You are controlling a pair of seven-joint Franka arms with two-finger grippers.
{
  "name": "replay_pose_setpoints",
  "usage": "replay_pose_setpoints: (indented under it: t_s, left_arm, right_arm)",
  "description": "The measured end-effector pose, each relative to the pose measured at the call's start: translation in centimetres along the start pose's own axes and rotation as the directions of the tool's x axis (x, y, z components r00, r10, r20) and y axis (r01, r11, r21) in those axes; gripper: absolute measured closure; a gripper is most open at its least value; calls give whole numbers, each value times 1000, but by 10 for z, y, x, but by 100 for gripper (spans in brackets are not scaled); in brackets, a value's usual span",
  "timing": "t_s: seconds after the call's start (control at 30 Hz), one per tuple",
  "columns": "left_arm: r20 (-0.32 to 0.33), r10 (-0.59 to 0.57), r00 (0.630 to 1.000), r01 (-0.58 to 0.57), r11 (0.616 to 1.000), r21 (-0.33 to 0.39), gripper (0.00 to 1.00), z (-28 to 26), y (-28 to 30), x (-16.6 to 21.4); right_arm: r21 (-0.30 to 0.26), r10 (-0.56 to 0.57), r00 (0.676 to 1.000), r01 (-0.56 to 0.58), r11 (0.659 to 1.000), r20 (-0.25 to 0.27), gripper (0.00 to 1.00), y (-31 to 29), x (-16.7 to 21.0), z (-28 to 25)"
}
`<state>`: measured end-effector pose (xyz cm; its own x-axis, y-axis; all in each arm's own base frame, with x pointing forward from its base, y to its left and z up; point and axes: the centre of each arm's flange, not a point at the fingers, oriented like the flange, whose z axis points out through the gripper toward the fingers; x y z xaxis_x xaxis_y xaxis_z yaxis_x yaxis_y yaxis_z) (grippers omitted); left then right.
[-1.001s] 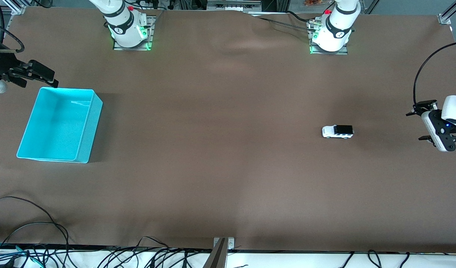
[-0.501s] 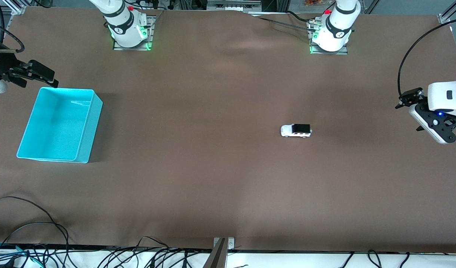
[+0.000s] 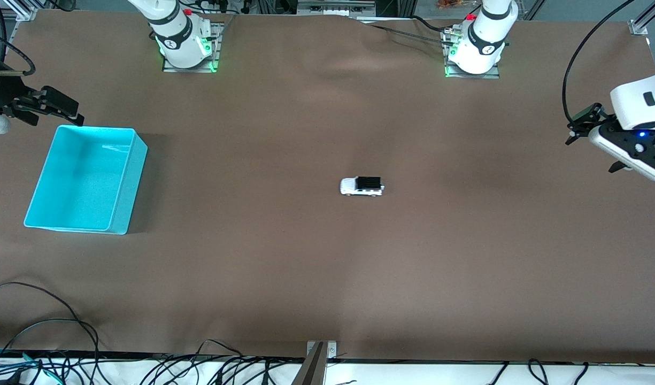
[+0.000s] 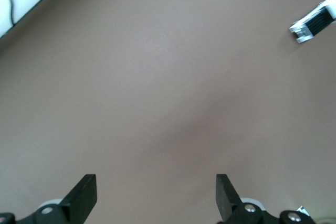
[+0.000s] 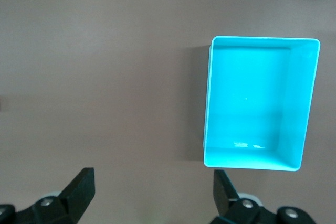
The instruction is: Wind and store white jeep toy
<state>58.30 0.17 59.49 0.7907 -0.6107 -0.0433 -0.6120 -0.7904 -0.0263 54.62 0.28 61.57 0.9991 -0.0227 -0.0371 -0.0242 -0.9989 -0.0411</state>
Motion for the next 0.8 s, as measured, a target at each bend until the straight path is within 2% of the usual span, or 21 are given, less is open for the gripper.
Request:
replay_pose_setpoints:
  t_s: [0.43,0.8]
  left_arm:
    - [-19,-78,997,79,997,22,0,-15,-16,-21]
    - [-87,-254,963,259,964,54,0,-57,0,-36]
  right_arm:
    - [0,0,1000,0,1000,0,0,0,0,0]
    - [0,0,1000,0,1000,1,0,0,0,0]
